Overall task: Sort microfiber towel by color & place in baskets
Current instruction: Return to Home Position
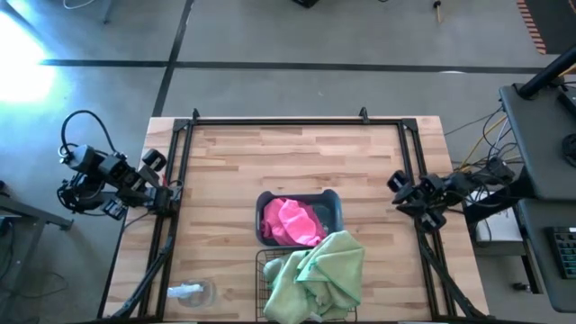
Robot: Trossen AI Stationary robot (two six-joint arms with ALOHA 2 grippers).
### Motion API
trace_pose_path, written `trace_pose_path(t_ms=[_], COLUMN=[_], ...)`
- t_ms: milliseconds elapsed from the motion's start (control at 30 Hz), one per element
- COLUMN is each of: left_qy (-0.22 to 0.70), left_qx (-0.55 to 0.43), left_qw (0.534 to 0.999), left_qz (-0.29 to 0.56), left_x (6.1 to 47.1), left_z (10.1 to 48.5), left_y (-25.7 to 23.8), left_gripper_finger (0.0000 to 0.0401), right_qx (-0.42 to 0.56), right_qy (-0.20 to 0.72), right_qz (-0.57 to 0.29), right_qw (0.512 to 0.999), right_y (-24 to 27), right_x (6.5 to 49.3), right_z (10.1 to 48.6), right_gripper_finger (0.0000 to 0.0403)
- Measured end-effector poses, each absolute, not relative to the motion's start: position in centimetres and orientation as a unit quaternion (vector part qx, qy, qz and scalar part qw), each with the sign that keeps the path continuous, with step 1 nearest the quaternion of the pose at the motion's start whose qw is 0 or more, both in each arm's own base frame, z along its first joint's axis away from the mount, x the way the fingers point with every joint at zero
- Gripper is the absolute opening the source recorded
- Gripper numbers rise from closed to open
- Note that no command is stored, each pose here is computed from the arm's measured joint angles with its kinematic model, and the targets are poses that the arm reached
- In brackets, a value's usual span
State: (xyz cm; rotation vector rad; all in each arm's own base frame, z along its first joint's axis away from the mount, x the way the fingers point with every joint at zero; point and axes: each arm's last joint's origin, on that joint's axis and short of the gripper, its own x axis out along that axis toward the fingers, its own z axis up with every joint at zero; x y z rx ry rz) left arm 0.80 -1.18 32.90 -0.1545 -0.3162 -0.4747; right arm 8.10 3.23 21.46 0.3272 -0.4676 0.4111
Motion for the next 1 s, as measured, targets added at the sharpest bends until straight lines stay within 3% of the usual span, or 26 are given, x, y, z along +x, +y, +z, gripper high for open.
trace_pose_path(t_ms=[1000], left_qy=[-0.126], left_qx=[-0.055], left_qw=[0.961], left_qz=[-0.240], left_x=[1.8], left_z=[31.5], left_y=[-1.3], left_gripper_finger=[0.0116], right_qx=[0.154], right_qy=[-0.179], right_qz=[0.179], right_qw=[0.955], right_y=[3.4], right_x=[8.8], right_z=[20.6], right_gripper_finger=[0.0068])
